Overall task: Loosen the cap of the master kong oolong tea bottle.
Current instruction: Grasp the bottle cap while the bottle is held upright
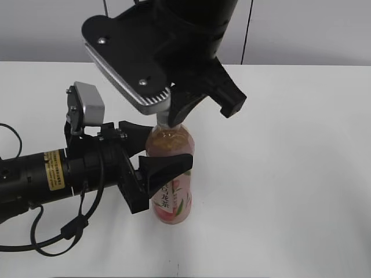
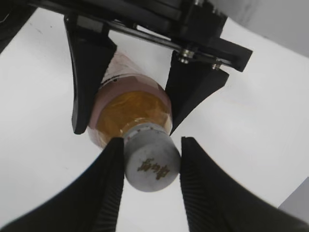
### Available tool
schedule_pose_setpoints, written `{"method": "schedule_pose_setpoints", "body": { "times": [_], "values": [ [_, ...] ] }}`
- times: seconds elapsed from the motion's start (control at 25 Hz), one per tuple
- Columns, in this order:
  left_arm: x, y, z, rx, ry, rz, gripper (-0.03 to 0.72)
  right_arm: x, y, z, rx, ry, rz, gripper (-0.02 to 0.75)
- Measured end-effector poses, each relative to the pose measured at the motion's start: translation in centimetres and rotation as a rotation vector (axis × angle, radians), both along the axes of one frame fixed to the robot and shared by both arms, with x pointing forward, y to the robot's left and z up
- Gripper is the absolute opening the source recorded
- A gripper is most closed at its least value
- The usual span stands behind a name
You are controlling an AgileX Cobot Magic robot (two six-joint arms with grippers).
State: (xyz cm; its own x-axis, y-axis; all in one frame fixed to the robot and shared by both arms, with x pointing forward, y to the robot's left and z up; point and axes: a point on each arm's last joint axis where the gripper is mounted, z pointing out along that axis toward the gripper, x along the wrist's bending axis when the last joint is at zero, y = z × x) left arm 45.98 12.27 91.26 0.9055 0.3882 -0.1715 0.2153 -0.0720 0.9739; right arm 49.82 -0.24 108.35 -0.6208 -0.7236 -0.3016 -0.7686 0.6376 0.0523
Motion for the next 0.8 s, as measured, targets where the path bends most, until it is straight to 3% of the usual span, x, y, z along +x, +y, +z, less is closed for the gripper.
{"method": "schedule_pose_setpoints", "body": {
  "times": [0.44, 0.8],
  "values": [
    [0.01, 0.00, 0.00, -0.001, 0.001, 0.001, 0.472, -0.08, 0.07, 0.01, -0.035, -0.067, 0.271, 0.269],
    [0.00, 0.00, 0.00, 0.000, 0.001, 0.000, 0.472, -0.08, 0.07, 0.01, 0.010, 0.013, -0.012, 0.276]
  ]
}}
